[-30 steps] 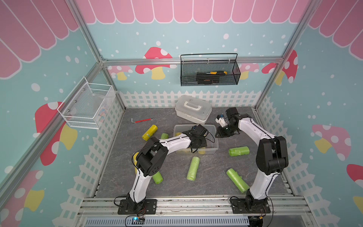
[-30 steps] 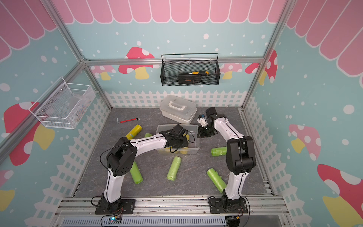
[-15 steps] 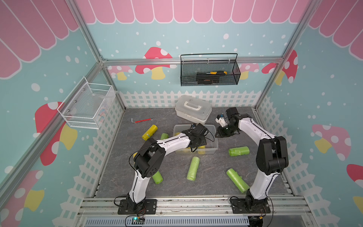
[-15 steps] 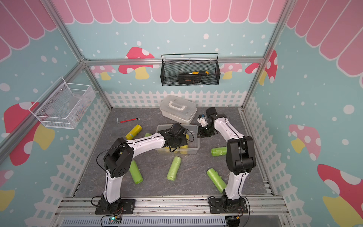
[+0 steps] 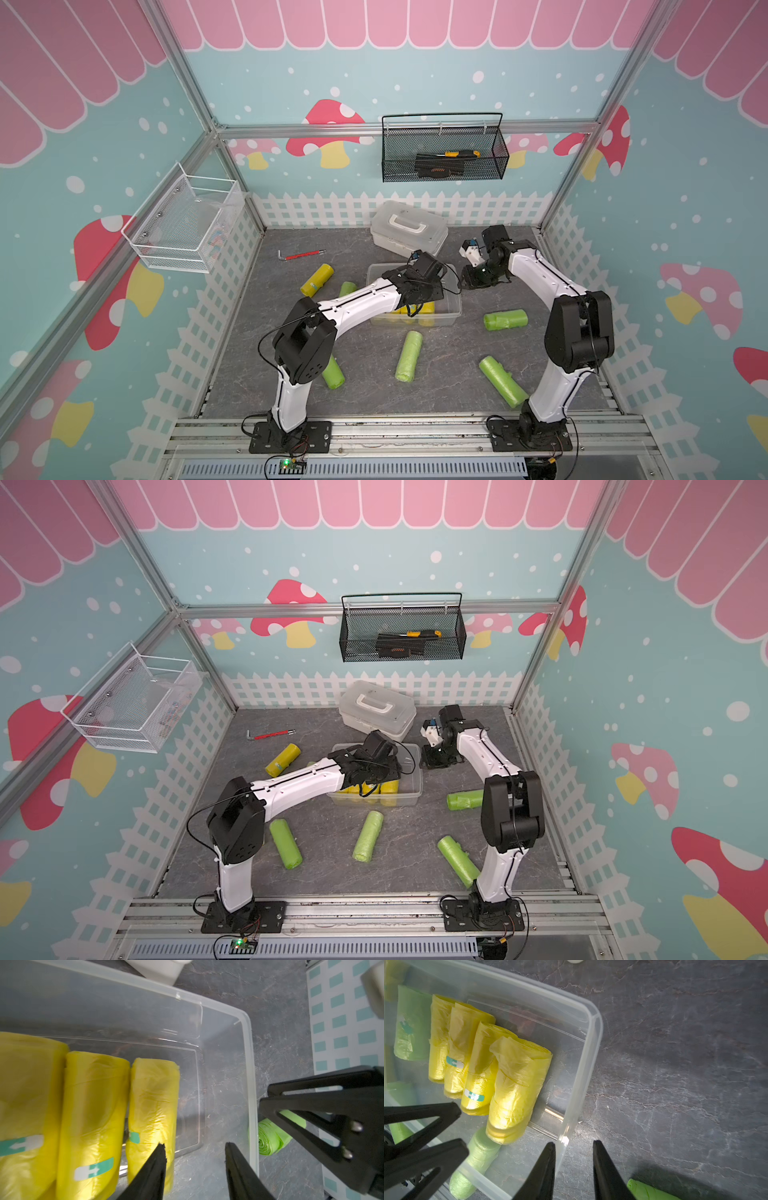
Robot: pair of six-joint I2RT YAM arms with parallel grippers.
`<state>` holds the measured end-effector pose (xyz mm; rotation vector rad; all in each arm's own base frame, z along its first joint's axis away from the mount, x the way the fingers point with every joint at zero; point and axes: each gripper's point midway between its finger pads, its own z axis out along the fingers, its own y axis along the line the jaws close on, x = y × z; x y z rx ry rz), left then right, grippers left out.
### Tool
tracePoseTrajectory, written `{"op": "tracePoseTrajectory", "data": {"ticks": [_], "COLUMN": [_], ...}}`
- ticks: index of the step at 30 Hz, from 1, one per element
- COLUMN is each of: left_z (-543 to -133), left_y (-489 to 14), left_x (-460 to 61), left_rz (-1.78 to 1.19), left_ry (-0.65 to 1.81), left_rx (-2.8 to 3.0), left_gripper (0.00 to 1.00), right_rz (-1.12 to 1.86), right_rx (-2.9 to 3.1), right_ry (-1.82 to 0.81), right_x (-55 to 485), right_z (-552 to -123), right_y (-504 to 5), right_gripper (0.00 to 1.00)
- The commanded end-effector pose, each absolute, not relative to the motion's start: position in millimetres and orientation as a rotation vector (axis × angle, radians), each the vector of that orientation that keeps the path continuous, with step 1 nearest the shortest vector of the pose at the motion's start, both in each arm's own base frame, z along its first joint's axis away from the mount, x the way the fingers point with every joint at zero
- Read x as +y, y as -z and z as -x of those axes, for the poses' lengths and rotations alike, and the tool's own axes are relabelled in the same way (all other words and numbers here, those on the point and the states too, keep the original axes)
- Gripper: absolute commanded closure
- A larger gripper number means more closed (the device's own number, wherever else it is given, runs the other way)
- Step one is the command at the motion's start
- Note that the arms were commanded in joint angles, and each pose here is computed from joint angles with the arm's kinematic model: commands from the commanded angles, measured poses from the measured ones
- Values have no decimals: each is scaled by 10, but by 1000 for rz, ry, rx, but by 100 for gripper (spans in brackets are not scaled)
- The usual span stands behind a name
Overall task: Put the roll of trash bags into the storage box
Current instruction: Place the roll of trash bags in the storage box.
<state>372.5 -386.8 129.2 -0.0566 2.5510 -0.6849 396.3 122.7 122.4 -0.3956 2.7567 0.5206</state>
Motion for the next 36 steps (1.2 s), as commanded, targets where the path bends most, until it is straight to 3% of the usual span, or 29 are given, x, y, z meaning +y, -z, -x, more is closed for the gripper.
{"op": "tracePoseTrajectory", "data": {"ticks": [1, 11, 18, 30, 36], "left_z": [-3690, -3686, -3723, -3817, -3963], "left_y": [-1187, -577, -612, -1463, -1948], "left_x": [-4124, -4120, -3796, -3876, -3130], "left_rz": [-15, 62, 110, -30, 49], "left_ry": [792, 763, 657, 849, 814], "left_rx": [2573, 2705, 2674, 2448, 2365], "left_gripper": [57, 58, 57, 42, 39], "right_rz": [359, 291, 286, 308, 332], "right_rx": [2741, 2715, 2724, 2666, 2640], "right_ry": [-522, -524, -516, -471, -474], "right_x": [1119, 922, 896, 865, 874], "right_z": [-3907, -3869, -3865, -3919, -3874], "right_y": [-1336, -1428, -1395, -1685, -1817], "right_gripper": [68, 68, 68, 67, 65]}}
